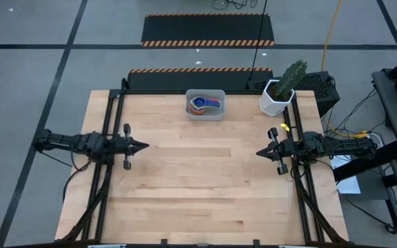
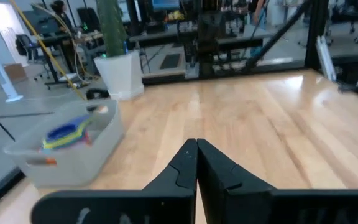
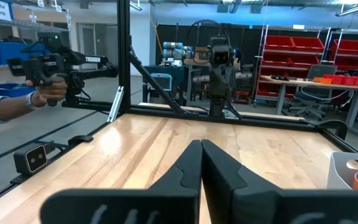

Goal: Nest measuring cups in basket
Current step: Return to Home Position

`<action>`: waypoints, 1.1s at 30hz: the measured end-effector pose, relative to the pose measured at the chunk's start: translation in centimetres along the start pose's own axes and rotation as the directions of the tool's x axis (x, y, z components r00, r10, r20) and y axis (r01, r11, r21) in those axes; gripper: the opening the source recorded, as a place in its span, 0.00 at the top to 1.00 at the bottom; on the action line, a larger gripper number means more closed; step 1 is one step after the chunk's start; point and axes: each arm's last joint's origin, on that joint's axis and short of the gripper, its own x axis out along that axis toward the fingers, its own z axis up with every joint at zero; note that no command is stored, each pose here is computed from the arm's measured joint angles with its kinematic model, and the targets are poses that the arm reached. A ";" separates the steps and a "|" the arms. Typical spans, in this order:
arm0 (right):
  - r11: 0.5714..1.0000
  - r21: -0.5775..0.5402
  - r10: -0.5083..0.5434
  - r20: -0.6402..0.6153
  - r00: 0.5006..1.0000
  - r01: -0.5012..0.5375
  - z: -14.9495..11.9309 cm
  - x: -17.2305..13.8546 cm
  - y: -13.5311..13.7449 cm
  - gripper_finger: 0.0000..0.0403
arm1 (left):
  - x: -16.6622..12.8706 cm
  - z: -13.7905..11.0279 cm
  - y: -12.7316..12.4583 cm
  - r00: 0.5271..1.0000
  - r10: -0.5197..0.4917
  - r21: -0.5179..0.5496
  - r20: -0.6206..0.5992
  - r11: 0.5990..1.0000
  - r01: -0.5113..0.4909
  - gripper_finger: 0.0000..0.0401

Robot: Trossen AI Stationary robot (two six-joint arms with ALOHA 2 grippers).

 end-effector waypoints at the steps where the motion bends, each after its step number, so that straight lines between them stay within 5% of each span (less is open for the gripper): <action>1: 1.000 0.000 0.000 0.000 1.000 0.000 0.0 0.0 0.0 1.00 | 0.2 -0.5 -0.1 1.000 -0.001 0.001 -0.008 1.000 0.001 0.99; 16: 1.000 0.000 0.000 -0.001 1.000 0.000 0.0 0.0 0.0 1.00 | 0.4 0.1 0.1 0.993 -0.031 0.026 0.110 0.999 0.028 0.99; 33: 1.000 0.000 0.000 -0.002 1.000 0.000 0.0 0.0 0.0 1.00 | 0.5 0.0 0.8 0.994 0.048 0.008 0.098 0.999 -0.049 0.99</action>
